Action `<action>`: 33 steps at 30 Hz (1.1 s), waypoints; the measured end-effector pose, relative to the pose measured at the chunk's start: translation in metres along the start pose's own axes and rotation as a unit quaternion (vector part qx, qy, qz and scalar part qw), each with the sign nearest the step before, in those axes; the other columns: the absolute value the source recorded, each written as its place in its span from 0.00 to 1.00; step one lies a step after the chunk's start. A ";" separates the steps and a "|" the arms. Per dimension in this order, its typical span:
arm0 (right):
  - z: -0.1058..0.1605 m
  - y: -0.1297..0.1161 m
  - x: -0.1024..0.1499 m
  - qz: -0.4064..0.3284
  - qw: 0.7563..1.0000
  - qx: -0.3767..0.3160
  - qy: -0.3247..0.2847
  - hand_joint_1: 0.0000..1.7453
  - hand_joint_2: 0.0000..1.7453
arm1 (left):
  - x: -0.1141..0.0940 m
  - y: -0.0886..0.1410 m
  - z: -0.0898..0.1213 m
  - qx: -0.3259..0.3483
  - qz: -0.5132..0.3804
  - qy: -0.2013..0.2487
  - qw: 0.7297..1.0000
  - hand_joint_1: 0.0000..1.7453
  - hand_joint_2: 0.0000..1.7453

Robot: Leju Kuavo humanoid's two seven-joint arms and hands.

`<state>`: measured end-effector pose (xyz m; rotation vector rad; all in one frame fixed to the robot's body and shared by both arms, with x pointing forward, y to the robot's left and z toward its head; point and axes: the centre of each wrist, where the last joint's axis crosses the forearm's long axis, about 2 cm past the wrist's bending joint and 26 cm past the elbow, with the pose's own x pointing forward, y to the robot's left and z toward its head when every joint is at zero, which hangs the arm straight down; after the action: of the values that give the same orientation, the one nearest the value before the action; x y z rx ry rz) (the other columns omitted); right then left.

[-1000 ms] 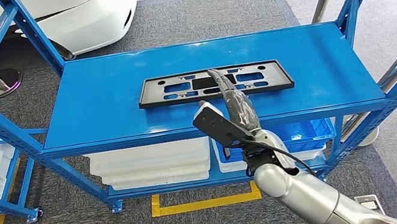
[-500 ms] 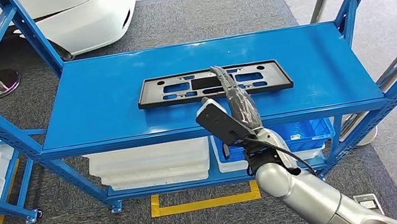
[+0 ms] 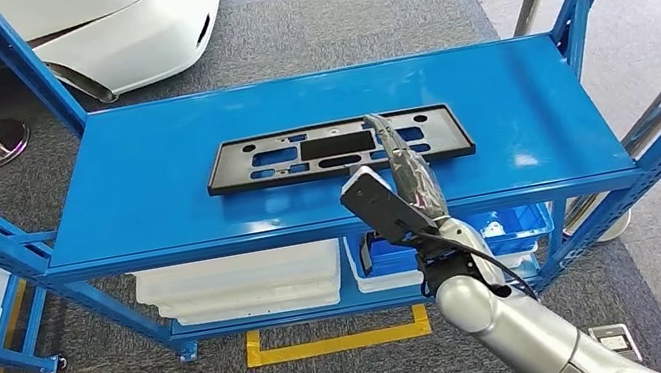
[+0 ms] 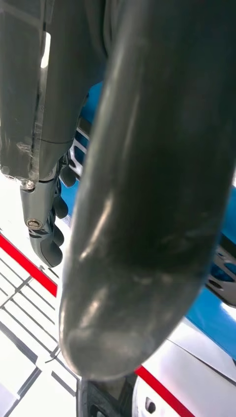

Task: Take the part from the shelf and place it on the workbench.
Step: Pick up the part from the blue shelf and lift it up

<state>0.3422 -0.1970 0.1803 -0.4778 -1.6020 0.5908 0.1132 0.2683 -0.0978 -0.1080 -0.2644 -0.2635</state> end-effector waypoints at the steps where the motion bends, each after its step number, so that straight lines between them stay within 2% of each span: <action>1: 0.000 -0.001 0.001 0.000 1.000 -0.001 -0.001 0.00 0.00 | 0.000 0.000 0.000 0.000 0.000 0.000 1.000 0.00 0.00; 20: 0.000 -0.003 0.004 -0.001 1.000 -0.004 -0.002 0.00 0.00 | -0.001 -0.003 0.000 -0.002 0.011 0.002 1.000 0.00 0.00; 24: -0.001 -0.003 0.005 0.015 1.000 -0.010 0.003 0.00 1.00 | -0.001 -0.006 0.000 -0.004 0.013 0.001 1.000 0.00 0.00; 33: -0.008 -0.016 -0.010 0.084 0.994 -0.036 0.054 0.00 1.00 | 0.002 -0.005 0.000 -0.004 0.008 -0.001 1.000 0.00 0.00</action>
<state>0.3523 -0.2149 0.1830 -0.6922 -1.4918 0.6247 0.1142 0.2626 -0.0972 -0.1187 -0.2636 -0.2488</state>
